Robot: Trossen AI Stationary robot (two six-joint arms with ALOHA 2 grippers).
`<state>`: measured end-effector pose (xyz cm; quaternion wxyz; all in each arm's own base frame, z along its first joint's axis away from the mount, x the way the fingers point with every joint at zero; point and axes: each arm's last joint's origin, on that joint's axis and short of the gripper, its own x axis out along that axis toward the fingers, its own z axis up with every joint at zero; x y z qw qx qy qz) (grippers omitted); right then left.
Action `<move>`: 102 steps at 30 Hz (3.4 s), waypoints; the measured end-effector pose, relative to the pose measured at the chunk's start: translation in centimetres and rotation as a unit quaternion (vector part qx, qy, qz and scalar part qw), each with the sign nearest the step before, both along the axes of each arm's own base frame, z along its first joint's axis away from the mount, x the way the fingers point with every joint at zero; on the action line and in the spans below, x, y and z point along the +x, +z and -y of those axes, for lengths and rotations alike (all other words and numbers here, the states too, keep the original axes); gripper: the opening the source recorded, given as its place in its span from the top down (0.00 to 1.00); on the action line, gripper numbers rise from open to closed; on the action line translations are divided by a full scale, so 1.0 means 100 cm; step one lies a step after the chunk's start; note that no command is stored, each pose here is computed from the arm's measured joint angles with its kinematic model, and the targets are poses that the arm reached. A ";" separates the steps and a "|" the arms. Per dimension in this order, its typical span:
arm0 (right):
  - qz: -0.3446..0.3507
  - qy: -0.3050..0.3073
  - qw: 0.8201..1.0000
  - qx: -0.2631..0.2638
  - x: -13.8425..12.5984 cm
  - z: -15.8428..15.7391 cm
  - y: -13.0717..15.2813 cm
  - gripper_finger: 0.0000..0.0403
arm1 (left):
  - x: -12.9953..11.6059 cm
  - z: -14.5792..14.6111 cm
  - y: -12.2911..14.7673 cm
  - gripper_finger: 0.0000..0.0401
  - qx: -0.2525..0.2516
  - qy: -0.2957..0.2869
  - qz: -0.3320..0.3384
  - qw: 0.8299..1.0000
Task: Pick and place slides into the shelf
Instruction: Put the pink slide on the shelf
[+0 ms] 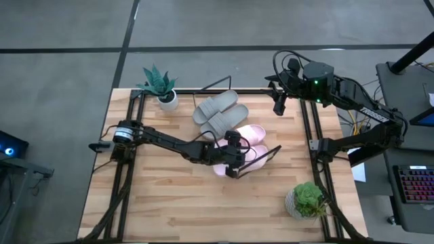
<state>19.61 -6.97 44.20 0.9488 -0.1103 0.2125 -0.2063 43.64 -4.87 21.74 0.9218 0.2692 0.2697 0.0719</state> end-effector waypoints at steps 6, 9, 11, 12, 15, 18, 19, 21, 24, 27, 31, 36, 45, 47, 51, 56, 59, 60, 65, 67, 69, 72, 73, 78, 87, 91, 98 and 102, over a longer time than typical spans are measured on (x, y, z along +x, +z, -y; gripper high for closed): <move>0.000 0.000 1.000 0.000 0.000 0.000 0.000 0.50 | -0.001 0.001 0.000 0.46 -0.005 -0.009 -0.005 1.000; 0.000 0.000 1.000 0.000 0.000 0.000 0.000 0.50 | -0.002 0.001 0.000 0.43 -0.007 -0.013 -0.013 1.000; 0.000 0.000 1.000 0.000 0.000 0.000 0.000 0.50 | -0.002 0.000 0.000 0.42 -0.006 -0.012 -0.016 1.000; -0.001 0.000 1.000 0.000 0.000 0.000 0.000 0.50 | -0.003 0.000 -0.001 0.42 -0.006 -0.012 -0.019 1.000; 0.000 0.000 1.000 0.000 0.000 0.000 0.000 0.50 | -0.003 -0.001 -0.001 0.41 -0.005 -0.010 -0.022 1.000; -0.001 0.000 1.000 0.000 0.000 0.000 0.000 0.50 | -0.004 -0.002 0.000 0.41 -0.004 -0.010 -0.026 1.000; -0.001 0.000 1.000 0.000 0.000 0.000 0.000 0.50 | -0.005 -0.002 0.002 0.41 -0.004 -0.010 -0.028 1.000; -0.001 0.000 1.000 0.000 0.000 0.000 0.000 0.50 | -0.007 -0.002 0.004 0.41 -0.003 -0.010 -0.034 0.999; -0.001 0.000 1.000 0.000 0.000 0.000 0.000 0.50 | -0.013 -0.003 0.011 0.41 -0.002 -0.010 -0.046 0.999; -0.001 0.000 1.000 0.000 0.000 0.000 0.000 0.50 | -0.021 -0.004 0.022 0.41 -0.001 -0.010 -0.054 0.998; 0.000 0.000 1.000 0.000 -0.001 0.000 0.000 0.50 | -0.036 -0.005 0.040 0.41 -0.007 -0.006 -0.070 0.998; 0.012 0.001 1.000 -0.005 -0.010 -0.003 0.005 0.50 | -0.054 -0.005 0.062 0.41 -0.037 -0.023 -0.061 0.997; 0.047 0.041 0.997 -0.034 -0.039 -0.024 0.019 0.50 | -0.105 -0.011 0.097 0.41 -0.072 -0.015 0.020 0.997; 0.054 0.056 0.996 -0.042 -0.046 -0.030 0.022 0.50 | -0.118 -0.013 0.100 0.41 -0.081 -0.011 0.040 0.996; 0.073 0.075 0.993 -0.048 -0.058 -0.038 0.024 0.50 | -0.141 -0.016 0.109 0.41 -0.090 -0.012 0.114 0.989; 0.067 0.073 0.994 -0.047 -0.060 -0.039 0.019 0.50 | -0.163 -0.019 0.117 0.41 -0.099 -0.017 0.176 0.979; 0.059 0.074 0.995 -0.044 -0.057 -0.038 0.014 0.50 | -0.173 -0.021 0.118 0.41 -0.109 -0.013 0.188 0.976; 0.057 0.074 0.995 -0.044 -0.056 -0.038 0.013 0.50 | -0.176 -0.021 0.119 0.41 -0.112 -0.013 0.194 0.974; 0.063 0.078 0.994 -0.034 -0.060 -0.040 0.013 0.50 | -0.188 -0.024 0.119 0.41 -0.141 0.006 0.203 0.969; 0.065 0.093 0.993 -0.024 -0.065 -0.043 0.013 0.50 | -0.191 -0.024 0.118 0.41 -0.141 0.013 0.204 0.969; 0.059 0.132 0.989 -0.002 -0.070 -0.047 0.011 0.50 | -0.195 -0.025 0.115 0.41 -0.137 0.023 0.204 0.969; 0.020 0.224 0.973 0.056 -0.076 -0.055 0.001 0.50 | -0.200 -0.027 0.112 0.41 -0.129 0.043 0.211 0.968; 0.007 0.257 0.963 0.078 -0.078 -0.057 -0.002 0.50 | -0.202 -0.028 0.110 0.41 -0.126 0.051 0.207 0.969; -0.037 0.352 0.920 0.170 -0.070 -0.064 -0.022 0.50 | -0.204 -0.029 0.111 0.41 -0.123 0.060 0.215 0.967; -0.146 0.397 0.883 0.205 -0.052 -0.079 -0.067 0.55 | -0.202 -0.029 0.108 0.41 -0.117 0.072 0.210 0.968; -0.176 0.379 0.887 0.198 -0.047 -0.090 -0.080 0.66 | -0.202 -0.030 0.108 0.41 -0.116 0.074 0.211 0.968; -0.192 0.370 0.895 0.156 -0.048 -0.112 -0.084 0.87 | -0.202 -0.030 0.108 0.41 -0.114 0.081 0.212 0.967; -0.185 0.377 0.895 0.150 -0.042 -0.127 -0.091 0.96 | -0.202 -0.030 0.107 0.41 -0.111 0.087 0.211 0.967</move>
